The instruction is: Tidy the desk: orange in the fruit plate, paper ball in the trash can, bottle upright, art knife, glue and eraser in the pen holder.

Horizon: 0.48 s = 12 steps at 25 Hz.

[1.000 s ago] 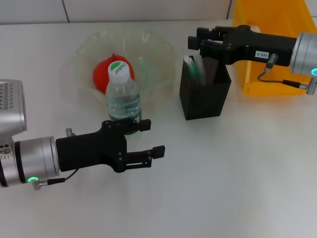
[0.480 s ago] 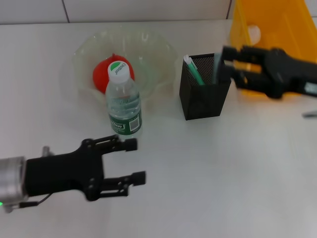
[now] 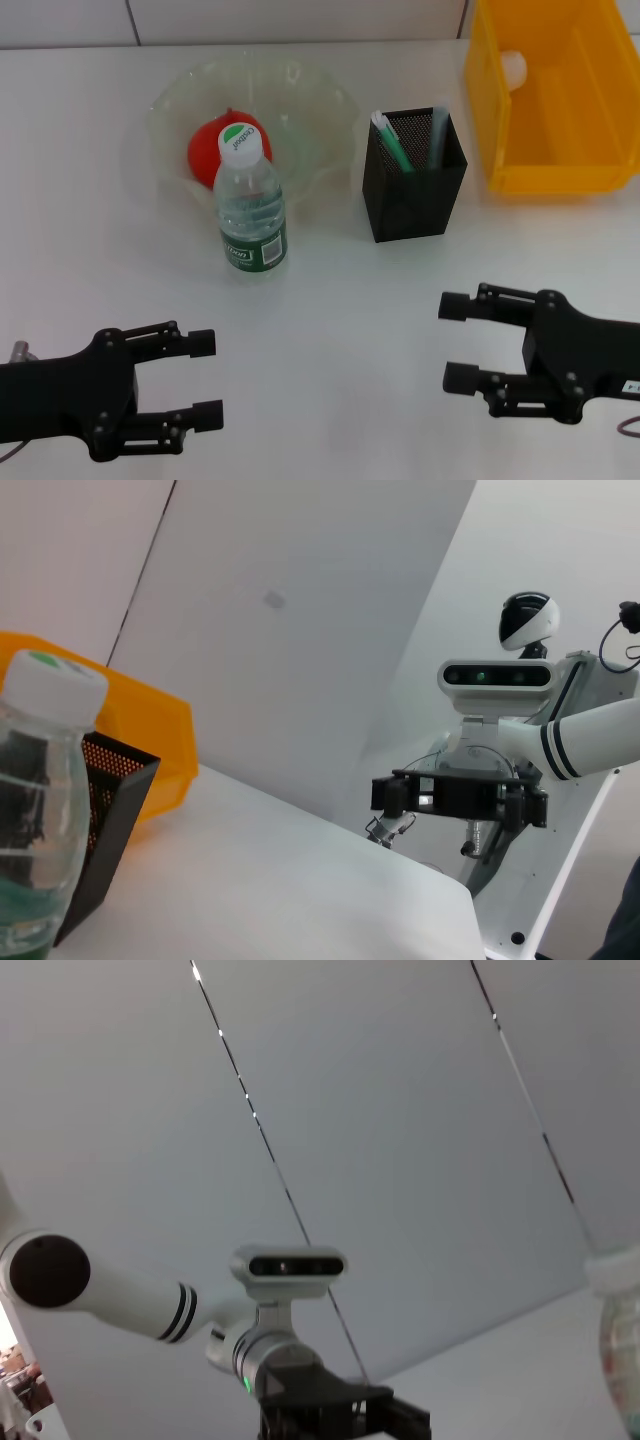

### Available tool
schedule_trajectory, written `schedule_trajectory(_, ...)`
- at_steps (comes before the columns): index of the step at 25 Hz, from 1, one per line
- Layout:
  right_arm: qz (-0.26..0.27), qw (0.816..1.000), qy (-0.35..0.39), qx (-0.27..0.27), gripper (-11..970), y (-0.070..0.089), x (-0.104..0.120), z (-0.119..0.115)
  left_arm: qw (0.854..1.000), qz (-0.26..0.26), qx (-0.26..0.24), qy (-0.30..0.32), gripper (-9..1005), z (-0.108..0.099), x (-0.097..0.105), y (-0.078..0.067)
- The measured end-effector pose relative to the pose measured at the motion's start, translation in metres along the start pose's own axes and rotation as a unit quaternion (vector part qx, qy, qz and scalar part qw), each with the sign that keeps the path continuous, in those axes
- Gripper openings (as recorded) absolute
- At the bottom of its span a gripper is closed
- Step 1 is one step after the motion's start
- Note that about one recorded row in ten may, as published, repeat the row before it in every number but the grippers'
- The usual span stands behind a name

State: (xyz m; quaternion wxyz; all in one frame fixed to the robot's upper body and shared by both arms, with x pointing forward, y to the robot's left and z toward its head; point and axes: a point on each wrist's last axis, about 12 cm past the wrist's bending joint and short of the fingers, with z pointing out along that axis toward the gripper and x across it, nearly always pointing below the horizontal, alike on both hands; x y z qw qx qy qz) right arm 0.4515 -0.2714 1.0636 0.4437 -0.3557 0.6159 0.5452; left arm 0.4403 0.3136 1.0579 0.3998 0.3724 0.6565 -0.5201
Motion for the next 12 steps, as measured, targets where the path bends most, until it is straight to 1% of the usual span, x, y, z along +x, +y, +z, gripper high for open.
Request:
schedule_trajectory(1,0.007,1.0,0.008,-0.001,651,0.001,0.0036,-0.0001,1.0,0.0,0.0,0.0,797,0.0,0.0,0.0)
schedule_trajectory(3,0.009,1.0,0.012,-0.001,761,0.0012,0.0049,0.0003,1.0,-0.001,0.002,0.002,797,-0.0007,0.0,-0.0003)
schedule_trajectory(12,0.008,1.0,0.027,0.003,761,-0.0046,0.0048,0.0041,1.0,-0.004,0.005,0.006,797,0.0026,0.0015,-0.0009)
